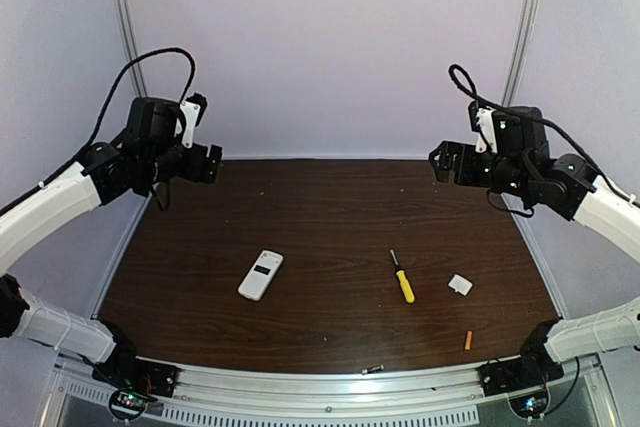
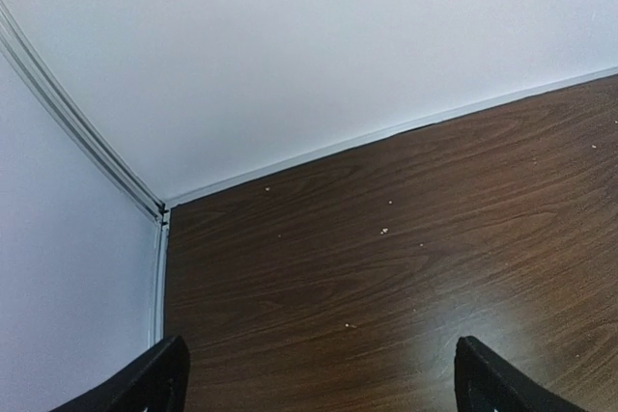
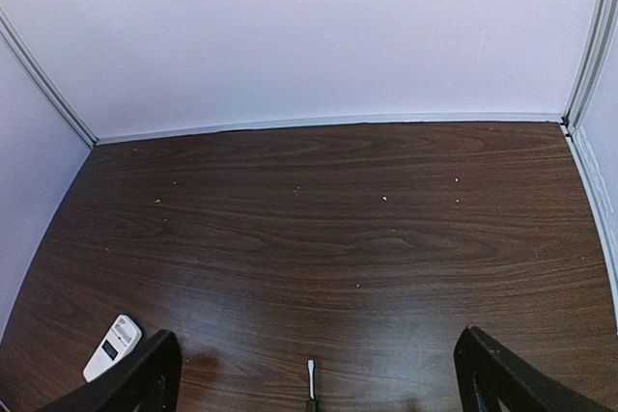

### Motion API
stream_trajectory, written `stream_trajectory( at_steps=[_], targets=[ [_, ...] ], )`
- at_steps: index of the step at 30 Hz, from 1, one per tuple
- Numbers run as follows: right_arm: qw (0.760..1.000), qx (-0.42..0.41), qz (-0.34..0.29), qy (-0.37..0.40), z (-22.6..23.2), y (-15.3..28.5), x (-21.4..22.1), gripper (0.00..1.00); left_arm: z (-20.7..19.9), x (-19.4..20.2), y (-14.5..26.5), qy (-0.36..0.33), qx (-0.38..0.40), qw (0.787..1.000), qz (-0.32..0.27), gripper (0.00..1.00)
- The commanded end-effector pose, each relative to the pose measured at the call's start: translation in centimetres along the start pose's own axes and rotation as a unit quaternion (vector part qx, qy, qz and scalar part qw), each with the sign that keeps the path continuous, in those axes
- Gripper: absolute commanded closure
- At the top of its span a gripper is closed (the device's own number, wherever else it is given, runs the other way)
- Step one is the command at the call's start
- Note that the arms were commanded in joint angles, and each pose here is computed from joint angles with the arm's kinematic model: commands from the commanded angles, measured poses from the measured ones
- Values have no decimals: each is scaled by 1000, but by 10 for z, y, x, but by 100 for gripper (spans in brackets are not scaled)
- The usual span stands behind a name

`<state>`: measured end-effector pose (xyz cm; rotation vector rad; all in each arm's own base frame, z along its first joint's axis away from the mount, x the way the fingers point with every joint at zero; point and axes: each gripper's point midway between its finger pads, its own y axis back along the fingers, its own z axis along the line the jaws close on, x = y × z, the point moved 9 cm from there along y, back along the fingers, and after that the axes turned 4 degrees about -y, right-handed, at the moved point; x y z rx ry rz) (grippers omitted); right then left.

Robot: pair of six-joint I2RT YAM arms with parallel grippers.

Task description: Unload the batteries from the remote control

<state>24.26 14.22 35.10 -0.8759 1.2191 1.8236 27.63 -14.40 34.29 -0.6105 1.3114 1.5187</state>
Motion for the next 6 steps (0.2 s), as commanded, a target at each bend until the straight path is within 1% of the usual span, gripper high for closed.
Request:
stream_trajectory(
  at_steps=[1, 6],
  targets=[
    [1000, 15, -7, 3, -7, -1, 3, 0, 3, -7, -5, 14, -2, 1000, -21, 3],
    [1000, 26, -3, 1, -10, -5, 3, 1, 3, -3, -10, 13, -3, 1000, -15, 3]
  ],
)
